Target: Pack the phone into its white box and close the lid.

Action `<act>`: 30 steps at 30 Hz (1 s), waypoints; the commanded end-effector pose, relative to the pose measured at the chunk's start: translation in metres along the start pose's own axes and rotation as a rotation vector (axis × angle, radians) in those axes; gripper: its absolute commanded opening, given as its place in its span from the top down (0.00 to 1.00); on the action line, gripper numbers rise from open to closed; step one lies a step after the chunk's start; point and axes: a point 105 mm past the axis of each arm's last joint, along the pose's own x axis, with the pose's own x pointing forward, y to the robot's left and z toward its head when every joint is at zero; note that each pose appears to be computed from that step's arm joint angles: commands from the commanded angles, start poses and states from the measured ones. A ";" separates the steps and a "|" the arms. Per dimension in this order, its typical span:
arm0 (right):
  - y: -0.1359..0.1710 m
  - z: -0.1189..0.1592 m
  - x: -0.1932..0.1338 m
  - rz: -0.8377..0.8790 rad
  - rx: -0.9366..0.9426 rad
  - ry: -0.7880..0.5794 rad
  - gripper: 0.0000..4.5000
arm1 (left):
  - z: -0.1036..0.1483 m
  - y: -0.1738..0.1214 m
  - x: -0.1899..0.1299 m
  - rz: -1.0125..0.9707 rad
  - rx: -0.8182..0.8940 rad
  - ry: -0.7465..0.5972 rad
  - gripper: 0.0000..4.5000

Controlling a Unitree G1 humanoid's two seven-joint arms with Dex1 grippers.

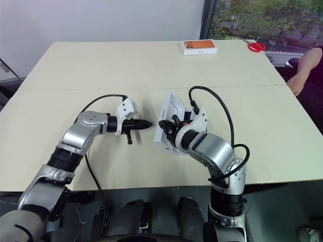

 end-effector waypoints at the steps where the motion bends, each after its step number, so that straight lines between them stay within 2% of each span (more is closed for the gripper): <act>1: 0.011 0.015 -0.010 0.040 -0.022 -0.063 0.23 | 0.024 -0.004 0.013 -0.024 0.058 -0.063 1.00; 3: 0.013 0.019 -0.012 0.045 -0.047 -0.080 0.01 | 0.028 -0.006 0.019 -0.028 0.062 -0.076 1.00; 5: 0.015 0.024 -0.014 0.051 -0.064 -0.095 0.01 | 0.031 -0.006 0.022 -0.029 0.058 -0.083 1.00; 8: 0.012 0.044 -0.022 0.026 -0.198 -0.148 0.01 | 0.040 -0.008 0.029 -0.043 0.048 -0.119 1.00; 16: 0.004 0.082 -0.042 -0.046 -0.408 -0.221 0.01 | 0.054 -0.017 0.039 -0.085 0.061 -0.153 1.00; 23: -0.010 0.112 -0.062 -0.175 -0.555 -0.249 0.01 | 0.065 -0.044 0.060 -0.168 0.056 -0.190 1.00; 26: -0.013 0.116 -0.066 -0.217 -0.622 -0.245 0.01 | 0.070 -0.039 0.056 -0.142 0.031 -0.215 1.00; 30: -0.017 0.120 -0.070 -0.271 -0.790 -0.250 0.01 | 0.071 -0.018 0.033 -0.058 -0.009 -0.233 1.00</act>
